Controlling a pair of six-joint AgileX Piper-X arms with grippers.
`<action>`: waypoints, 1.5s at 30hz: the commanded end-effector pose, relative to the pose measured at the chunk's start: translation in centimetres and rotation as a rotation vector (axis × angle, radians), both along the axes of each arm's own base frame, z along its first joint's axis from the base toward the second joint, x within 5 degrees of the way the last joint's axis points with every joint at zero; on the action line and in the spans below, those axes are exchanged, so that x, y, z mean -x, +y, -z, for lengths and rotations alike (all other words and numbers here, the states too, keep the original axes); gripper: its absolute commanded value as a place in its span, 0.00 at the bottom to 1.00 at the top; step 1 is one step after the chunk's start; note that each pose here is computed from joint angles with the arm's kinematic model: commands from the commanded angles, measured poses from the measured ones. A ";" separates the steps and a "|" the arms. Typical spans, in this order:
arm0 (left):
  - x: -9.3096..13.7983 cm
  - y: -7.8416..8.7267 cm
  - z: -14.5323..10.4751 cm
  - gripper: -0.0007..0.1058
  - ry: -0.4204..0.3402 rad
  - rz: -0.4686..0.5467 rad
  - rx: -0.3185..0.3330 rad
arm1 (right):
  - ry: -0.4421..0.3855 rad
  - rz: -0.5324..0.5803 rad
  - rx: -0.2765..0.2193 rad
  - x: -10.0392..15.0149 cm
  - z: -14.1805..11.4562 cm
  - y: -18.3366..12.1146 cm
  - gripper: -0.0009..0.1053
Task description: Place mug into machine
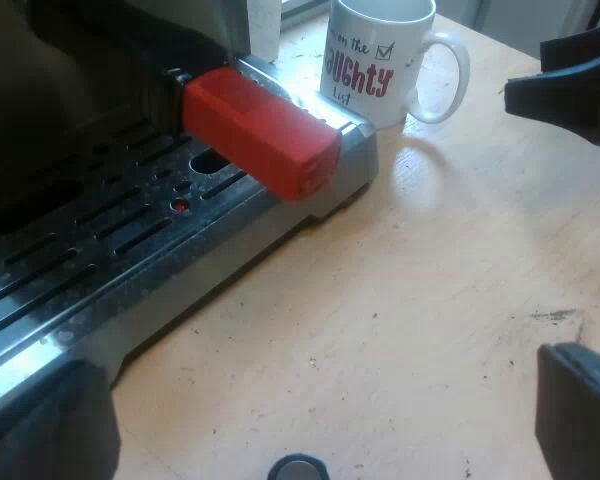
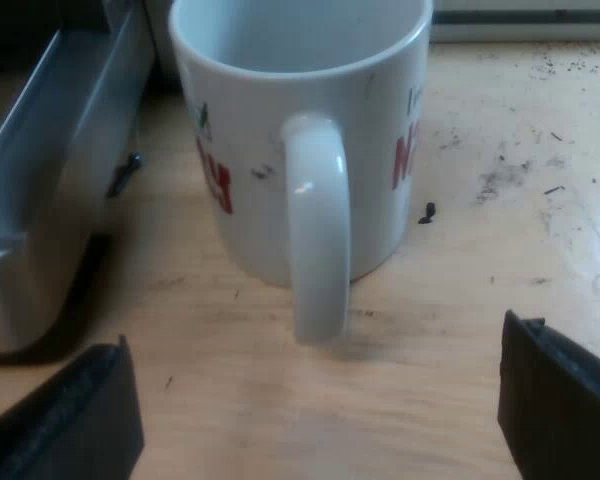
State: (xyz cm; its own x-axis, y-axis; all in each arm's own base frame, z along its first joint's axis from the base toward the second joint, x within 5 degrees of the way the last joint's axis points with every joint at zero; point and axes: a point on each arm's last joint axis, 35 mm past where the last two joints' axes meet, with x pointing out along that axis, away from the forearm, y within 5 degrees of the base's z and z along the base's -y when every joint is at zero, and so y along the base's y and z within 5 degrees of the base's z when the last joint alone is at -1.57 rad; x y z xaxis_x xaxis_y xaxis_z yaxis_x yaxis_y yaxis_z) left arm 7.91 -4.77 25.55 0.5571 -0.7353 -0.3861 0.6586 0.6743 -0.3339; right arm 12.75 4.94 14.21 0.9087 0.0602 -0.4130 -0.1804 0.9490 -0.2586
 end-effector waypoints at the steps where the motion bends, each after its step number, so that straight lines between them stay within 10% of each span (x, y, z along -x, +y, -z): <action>1: 0.0 -0.1 -0.3 0.82 -0.016 0.009 0.012 | -0.035 0.046 -0.038 -0.7 0.0 0.2 0.72; 29: 0.0 -0.1 -0.3 0.82 -0.016 0.009 0.012 | -0.029 0.128 0.009 -4.6 2.6 1.6 0.72; 45: 0.0 -0.1 -0.3 0.82 -0.016 0.009 0.012 | 0.015 0.131 -0.044 -7.0 3.3 0.1 0.72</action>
State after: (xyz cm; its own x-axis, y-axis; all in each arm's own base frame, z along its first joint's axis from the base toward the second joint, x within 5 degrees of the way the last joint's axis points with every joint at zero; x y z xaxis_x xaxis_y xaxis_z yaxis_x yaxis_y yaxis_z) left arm 7.91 -4.77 25.55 0.5572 -0.7353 -0.3858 0.6587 0.6743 -0.3338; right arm 19.44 5.06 10.78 0.8969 -0.0584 -0.4383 -0.0471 0.9730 -0.2260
